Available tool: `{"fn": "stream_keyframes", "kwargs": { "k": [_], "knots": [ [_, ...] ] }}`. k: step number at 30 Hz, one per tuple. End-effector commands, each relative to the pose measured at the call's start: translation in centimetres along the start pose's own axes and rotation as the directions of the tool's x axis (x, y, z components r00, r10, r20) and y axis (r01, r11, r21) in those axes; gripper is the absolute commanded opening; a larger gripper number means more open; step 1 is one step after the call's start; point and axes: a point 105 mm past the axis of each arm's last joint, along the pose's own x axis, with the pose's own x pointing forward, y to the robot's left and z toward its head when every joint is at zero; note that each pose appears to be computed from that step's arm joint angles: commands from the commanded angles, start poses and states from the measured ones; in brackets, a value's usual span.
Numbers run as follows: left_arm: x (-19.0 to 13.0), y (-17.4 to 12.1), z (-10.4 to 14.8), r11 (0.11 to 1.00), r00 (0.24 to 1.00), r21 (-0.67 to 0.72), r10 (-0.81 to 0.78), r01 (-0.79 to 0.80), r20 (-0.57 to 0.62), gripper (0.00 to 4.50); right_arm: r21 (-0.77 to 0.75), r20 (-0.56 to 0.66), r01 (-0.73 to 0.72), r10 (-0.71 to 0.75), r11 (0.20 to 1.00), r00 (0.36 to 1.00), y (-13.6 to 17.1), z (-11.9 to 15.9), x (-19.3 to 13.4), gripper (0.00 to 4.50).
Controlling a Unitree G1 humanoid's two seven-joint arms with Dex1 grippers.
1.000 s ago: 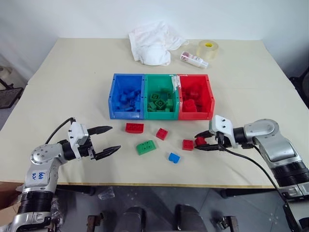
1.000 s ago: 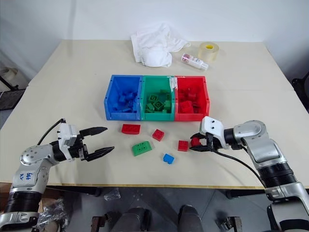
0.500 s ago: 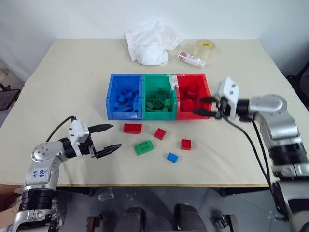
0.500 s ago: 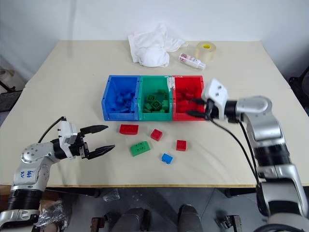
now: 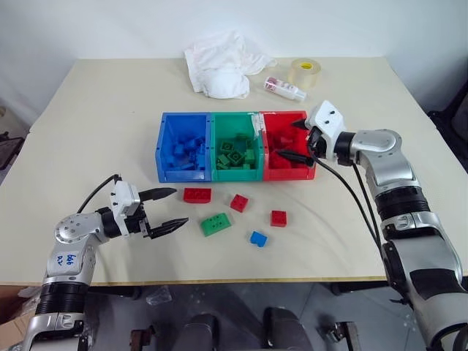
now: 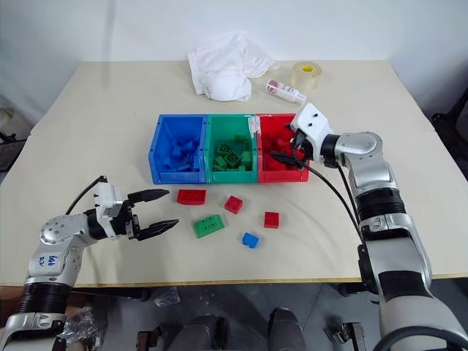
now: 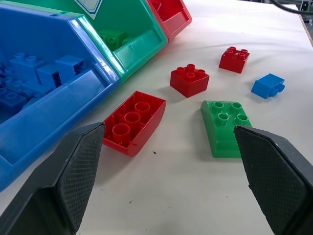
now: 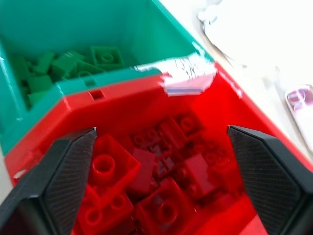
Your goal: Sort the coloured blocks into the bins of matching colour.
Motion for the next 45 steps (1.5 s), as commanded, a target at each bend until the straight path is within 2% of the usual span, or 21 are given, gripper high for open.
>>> {"fn": "stream_keyframes", "kwargs": {
  "k": [1, 3, 6, 10, 14, 17, 23, 26, 31, 34, 41, 42, 45],
  "knots": [
    [-0.2, -0.1, 0.6, 0.999, 1.000, 0.033, -0.011, 0.010, 0.009, 4.50, 0.029, 0.053, -0.120, 0.119, 0.992, 0.992, 2.0, 1.0, -3.1, 4.43],
    [-0.4, 0.1, 0.5, 0.999, 1.000, 0.032, -0.007, 0.007, 0.004, 4.50, 0.053, 0.028, -0.238, 0.237, 0.970, 0.971, 5.0, -0.1, -6.1, 4.43],
    [-0.9, 0.3, 0.4, 1.000, 1.000, 0.029, 0.005, -0.005, -0.006, 4.50, 0.109, -0.029, -0.316, 0.321, 0.942, 0.947, 7.8, -1.1, -10.2, 4.43],
    [-1.7, 0.5, 0.3, 0.999, 1.000, 0.027, 0.024, -0.024, -0.019, 4.50, 0.198, -0.219, -0.236, 0.278, 0.951, 0.936, 8.5, -4.3, -15.1, 4.43],
    [-2.2, 0.5, 0.3, 0.999, 0.999, 0.027, 0.032, -0.031, -0.028, 4.50, 0.222, -0.279, -0.197, 0.256, 0.955, 0.925, 8.9, -5.0, -16.6, 4.43],
    [-2.3, 0.6, 0.3, 0.999, 0.999, 0.029, 0.035, -0.034, -0.028, 4.50, 0.216, -0.254, -0.214, 0.267, 0.953, 0.930, 9.1, -4.4, -15.3, 4.43],
    [-1.9, 0.3, 0.6, 0.999, 0.999, 0.035, 0.036, -0.036, -0.017, 4.50, 0.191, -0.155, -0.316, 0.347, 0.929, 0.925, 10.8, -3.0, -9.9, 4.43],
    [-1.6, 0.0, 0.6, 0.999, 0.999, 0.032, 0.036, -0.035, -0.009, 4.50, 0.172, -0.124, -0.346, 0.369, 0.922, 0.921, 11.5, -3.1, -7.0, 4.43],
    [-1.5, -0.6, 0.6, 0.999, 0.999, 0.024, 0.042, -0.042, 0.003, 4.50, 0.145, -0.128, -0.384, 0.402, 0.912, 0.906, 12.2, -3.9, -4.1, 4.43],
    [-1.6, -0.7, 0.6, 0.999, 0.999, 0.021, 0.048, -0.048, 0.002, 4.50, 0.139, -0.153, -0.387, 0.406, 0.912, 0.901, 12.2, -4.6, -3.7, 3.82],
    [-1.8, -1.0, 0.5, 0.998, 0.998, 0.013, 0.058, -0.058, 0.002, 4.50, 0.125, -0.108, -0.395, 0.409, 0.910, 0.906, 11.9, -3.5, -3.4, 1.61],
    [-1.7, -0.9, 0.5, 0.998, 0.998, 0.013, 0.058, -0.058, 0.003, 4.50, 0.120, -0.100, -0.396, 0.408, 0.910, 0.908, 11.9, -3.3, -3.4, 1.45],
    [-1.7, -0.9, 0.5, 0.998, 0.998, 0.013, 0.058, -0.058, 0.004, 4.50, 0.093, -0.055, -0.370, 0.375, 0.925, 0.925, 10.8, -1.8, -3.3, 1.46]
  ]
}}
